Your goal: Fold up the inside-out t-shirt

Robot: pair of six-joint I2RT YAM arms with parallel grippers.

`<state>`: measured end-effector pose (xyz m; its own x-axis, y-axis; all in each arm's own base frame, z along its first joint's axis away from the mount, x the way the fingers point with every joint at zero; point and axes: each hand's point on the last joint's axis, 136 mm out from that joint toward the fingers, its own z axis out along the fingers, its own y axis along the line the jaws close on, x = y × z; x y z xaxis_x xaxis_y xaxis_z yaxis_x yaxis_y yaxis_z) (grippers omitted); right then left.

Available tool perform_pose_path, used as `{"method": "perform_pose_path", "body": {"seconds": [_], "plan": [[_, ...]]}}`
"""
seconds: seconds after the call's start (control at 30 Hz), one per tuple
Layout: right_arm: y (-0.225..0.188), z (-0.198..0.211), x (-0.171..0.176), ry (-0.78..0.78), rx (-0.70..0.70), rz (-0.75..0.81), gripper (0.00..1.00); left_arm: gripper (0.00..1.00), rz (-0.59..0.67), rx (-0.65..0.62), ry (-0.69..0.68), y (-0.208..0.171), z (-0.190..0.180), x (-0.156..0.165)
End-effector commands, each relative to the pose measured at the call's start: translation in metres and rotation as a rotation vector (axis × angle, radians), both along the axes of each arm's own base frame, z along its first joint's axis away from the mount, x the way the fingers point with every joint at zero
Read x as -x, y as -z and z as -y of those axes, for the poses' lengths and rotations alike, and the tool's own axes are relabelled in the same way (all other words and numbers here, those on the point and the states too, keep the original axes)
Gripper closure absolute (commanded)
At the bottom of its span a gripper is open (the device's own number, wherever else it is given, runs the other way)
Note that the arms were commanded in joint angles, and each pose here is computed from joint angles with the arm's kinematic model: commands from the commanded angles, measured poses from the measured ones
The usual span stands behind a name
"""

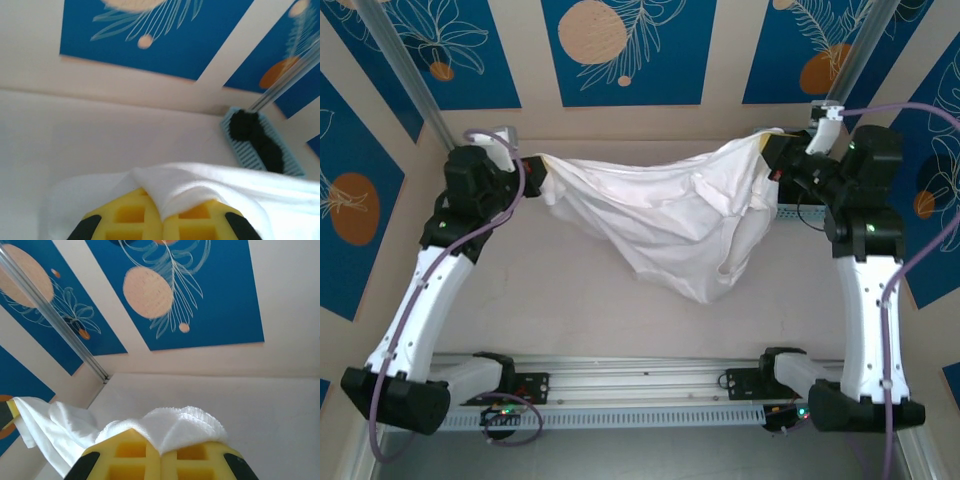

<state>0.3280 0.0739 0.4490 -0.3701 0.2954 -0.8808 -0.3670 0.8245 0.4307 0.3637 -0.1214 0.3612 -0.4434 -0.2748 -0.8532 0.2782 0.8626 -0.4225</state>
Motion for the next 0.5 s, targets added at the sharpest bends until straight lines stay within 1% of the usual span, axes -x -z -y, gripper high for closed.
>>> {"method": "perform_pose_path", "body": {"seconds": [0.0, 0.07, 0.13, 0.2, 0.23, 0.33, 0.47], "plan": [[0.079, -0.005, -0.056, -0.017, -0.06, -0.219, 0.99, 1.0, -0.107, -0.106, -0.038, 0.053, -0.009, -0.014], [0.135, -0.017, -0.085, -0.048, -0.076, -0.352, 0.97, 1.0, -0.178, -0.132, -0.047, 0.089, -0.011, -0.021], [0.192, -0.026, -0.111, -0.059, -0.059, -0.487, 0.93, 1.0, -0.238, -0.146, -0.049, 0.119, -0.01, -0.025], [0.24, -0.028, -0.132, -0.048, -0.011, -0.602, 0.88, 1.0, -0.298, -0.147, -0.043, 0.147, -0.009, -0.025], [0.264, -0.025, -0.142, -0.026, 0.032, -0.658, 0.83, 1.0, -0.321, -0.143, -0.036, 0.159, -0.007, -0.024], [0.294, -0.016, -0.149, 0.026, 0.143, -0.719, 0.69, 1.0, -0.369, -0.119, -0.015, 0.183, -0.002, -0.022], [0.316, -0.022, -0.123, 0.04, 0.273, -0.746, 0.57, 1.0, -0.393, -0.099, 0.0, 0.197, 0.002, -0.018]]}}
